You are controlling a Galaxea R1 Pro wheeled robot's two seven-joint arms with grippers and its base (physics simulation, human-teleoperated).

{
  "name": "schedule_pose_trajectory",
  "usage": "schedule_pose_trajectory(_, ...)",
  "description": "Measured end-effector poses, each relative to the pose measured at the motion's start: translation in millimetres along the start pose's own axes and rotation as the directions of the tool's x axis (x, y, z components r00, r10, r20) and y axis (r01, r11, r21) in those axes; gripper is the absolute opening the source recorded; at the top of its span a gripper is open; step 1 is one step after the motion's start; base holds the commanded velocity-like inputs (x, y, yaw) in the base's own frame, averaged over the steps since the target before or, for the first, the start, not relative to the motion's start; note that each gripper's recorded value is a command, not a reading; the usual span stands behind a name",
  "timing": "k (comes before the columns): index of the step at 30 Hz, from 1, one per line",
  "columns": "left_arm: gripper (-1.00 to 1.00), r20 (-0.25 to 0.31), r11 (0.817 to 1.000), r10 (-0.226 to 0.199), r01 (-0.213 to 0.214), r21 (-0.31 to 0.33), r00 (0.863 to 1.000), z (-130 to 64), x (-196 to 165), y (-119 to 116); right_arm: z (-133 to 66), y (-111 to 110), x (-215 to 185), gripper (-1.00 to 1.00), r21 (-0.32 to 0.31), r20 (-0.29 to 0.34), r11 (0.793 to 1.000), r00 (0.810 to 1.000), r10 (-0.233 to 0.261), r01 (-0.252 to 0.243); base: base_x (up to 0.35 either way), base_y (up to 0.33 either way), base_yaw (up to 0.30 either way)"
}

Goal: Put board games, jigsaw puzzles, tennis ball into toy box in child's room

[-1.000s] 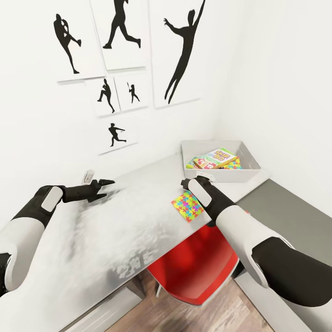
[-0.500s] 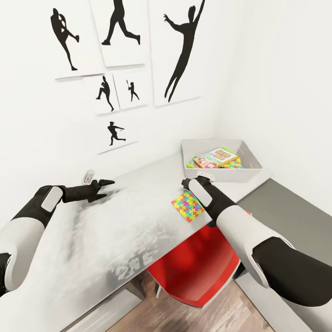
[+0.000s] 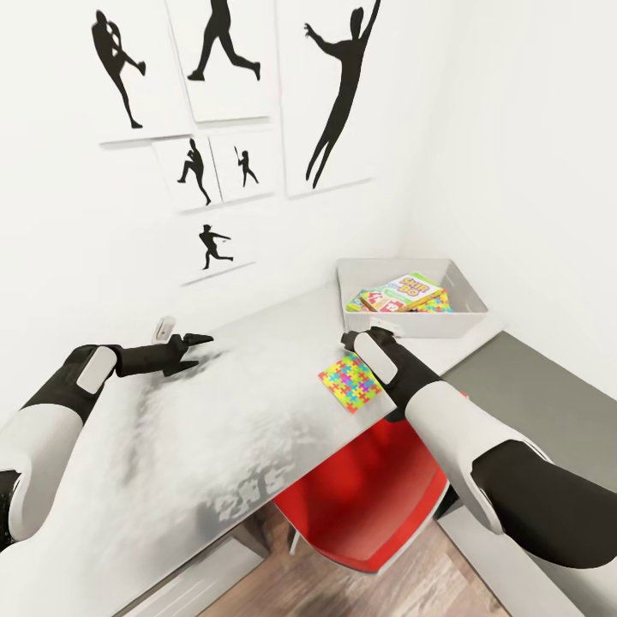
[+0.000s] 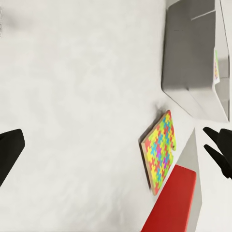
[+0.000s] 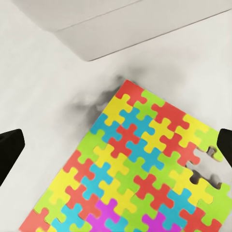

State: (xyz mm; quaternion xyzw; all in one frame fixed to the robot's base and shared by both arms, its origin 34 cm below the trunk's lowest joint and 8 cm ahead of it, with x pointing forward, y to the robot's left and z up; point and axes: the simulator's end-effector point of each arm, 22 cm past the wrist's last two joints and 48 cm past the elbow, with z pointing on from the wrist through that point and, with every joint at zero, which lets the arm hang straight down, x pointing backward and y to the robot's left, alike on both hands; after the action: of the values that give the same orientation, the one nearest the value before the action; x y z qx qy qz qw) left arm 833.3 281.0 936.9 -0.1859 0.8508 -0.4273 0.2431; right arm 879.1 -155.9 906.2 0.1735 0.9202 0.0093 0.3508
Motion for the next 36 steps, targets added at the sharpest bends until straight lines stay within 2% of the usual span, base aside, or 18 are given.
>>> schedule_pose_trajectory(14,1.0,0.0,1.0,0.0,0.0,0.0,1.0,0.7,0.1,0.5,0.9,-0.7,0.0,1.0,0.001,0.001,1.0,1.0,0.0,0.0,0.0,0.0,0.0)
schedule_pose_trajectory(21,1.0,0.0,1.0,0.0,0.0,0.0,1.0,5.4,-0.1,5.6,8.0,-2.5,3.3,1.0,0.005,-0.001,1.0,1.0,-0.001,0.001,0.0,0.0,0.0)
schedule_pose_trajectory(26,1.0,0.0,1.0,0.0,0.0,0.001,1.0,8.9,-0.1,9.0,13.4,-6.0,4.1,1.0,0.019,0.01,1.0,1.0,-0.024,0.024,0.0,0.0,0.0)
schedule_pose_trajectory(30,1.0,0.0,1.0,0.0,0.0,0.001,1.0,8.8,-0.1,9.0,13.1,-10.7,-3.0,1.0,0.044,0.041,0.997,0.997,-0.068,0.066,0.0,0.0,0.0)
schedule_pose_trajectory(36,1.0,0.001,1.0,0.0,0.0,0.001,1.0,8.7,-0.3,9.0,12.9,-13.0,-6.7,1.0,0.055,0.054,0.995,0.995,-0.085,0.082,0.0,0.0,0.0)
